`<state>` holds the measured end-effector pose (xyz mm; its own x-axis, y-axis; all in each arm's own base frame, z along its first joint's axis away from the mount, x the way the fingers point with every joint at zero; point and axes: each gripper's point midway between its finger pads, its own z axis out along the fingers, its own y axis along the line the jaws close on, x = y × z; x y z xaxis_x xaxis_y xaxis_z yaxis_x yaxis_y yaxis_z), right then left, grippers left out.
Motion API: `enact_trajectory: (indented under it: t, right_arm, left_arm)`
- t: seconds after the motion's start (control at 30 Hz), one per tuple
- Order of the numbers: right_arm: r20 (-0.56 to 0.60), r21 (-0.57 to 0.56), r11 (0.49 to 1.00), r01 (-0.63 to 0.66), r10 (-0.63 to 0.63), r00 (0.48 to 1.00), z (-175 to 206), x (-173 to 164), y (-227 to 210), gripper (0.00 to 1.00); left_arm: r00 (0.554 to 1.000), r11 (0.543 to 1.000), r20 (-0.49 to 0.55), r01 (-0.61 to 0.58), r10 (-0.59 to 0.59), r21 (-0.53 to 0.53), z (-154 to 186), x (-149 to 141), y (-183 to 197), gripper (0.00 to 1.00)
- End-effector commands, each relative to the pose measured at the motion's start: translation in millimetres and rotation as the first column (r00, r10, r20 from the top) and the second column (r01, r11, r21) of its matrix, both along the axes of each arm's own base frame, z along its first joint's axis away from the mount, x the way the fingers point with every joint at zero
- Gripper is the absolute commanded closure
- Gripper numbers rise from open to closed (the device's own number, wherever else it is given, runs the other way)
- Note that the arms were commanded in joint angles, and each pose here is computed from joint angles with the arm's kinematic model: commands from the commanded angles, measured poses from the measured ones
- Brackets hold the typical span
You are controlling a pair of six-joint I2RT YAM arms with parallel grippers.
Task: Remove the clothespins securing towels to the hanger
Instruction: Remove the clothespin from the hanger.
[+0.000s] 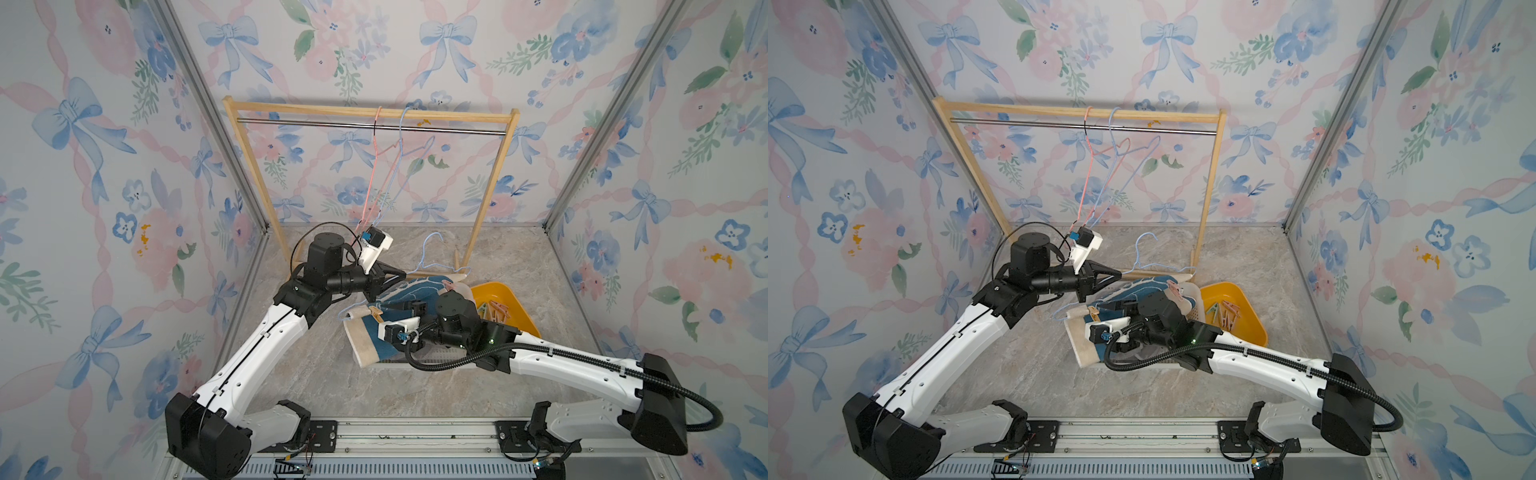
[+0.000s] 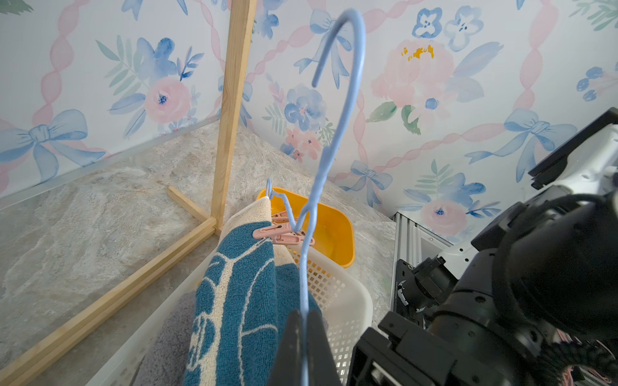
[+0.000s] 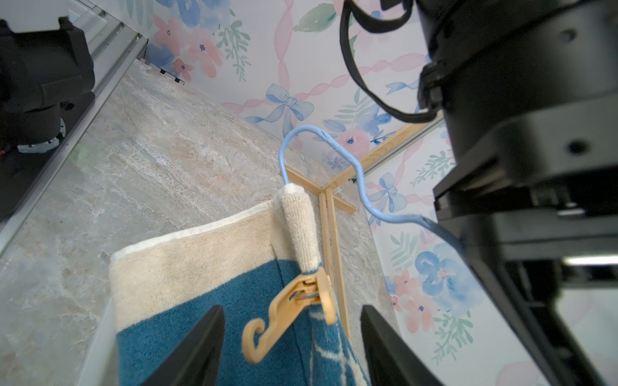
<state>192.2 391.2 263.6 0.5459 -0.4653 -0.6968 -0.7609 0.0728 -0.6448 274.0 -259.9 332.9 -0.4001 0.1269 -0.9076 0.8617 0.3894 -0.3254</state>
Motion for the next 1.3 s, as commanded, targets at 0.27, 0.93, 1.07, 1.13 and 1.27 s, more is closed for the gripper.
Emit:
enact_trajectory:
  t: [0.27, 0.93, 1.07, 1.13, 1.27]
  right_arm:
    - [0.044, 0.041, 0.999, 0.008, -0.01, 0.999, 18, 4, 8, 0.47]
    - [0.063, 0.002, 1.0, 0.014, -0.014, 0.998, 13, 8, 16, 0.57]
    - [0.063, -0.007, 1.0, 0.014, -0.013, 0.998, 10, 9, 18, 0.6]
    - [0.061, -0.014, 1.0, 0.013, -0.012, 0.998, 8, 9, 18, 0.6]
    - [0.066, -0.016, 1.0, 0.021, -0.02, 0.998, 7, 11, 18, 0.63]
  left_arm:
    - [1.0, 1.0, 0.009, 0.018, -0.018, -0.019, 3, 2, -3, 1.0]
    - [1.0, 1.0, 0.012, 0.022, -0.022, -0.022, 5, 0, -4, 1.0]
    - [1.0, 1.0, 0.015, 0.021, -0.02, -0.022, 6, 0, -3, 1.0]
    - [1.0, 1.0, 0.016, 0.021, -0.02, -0.023, 6, 0, -3, 1.0]
    - [1.0, 1.0, 0.013, 0.021, -0.02, -0.021, 5, 0, -4, 1.0]
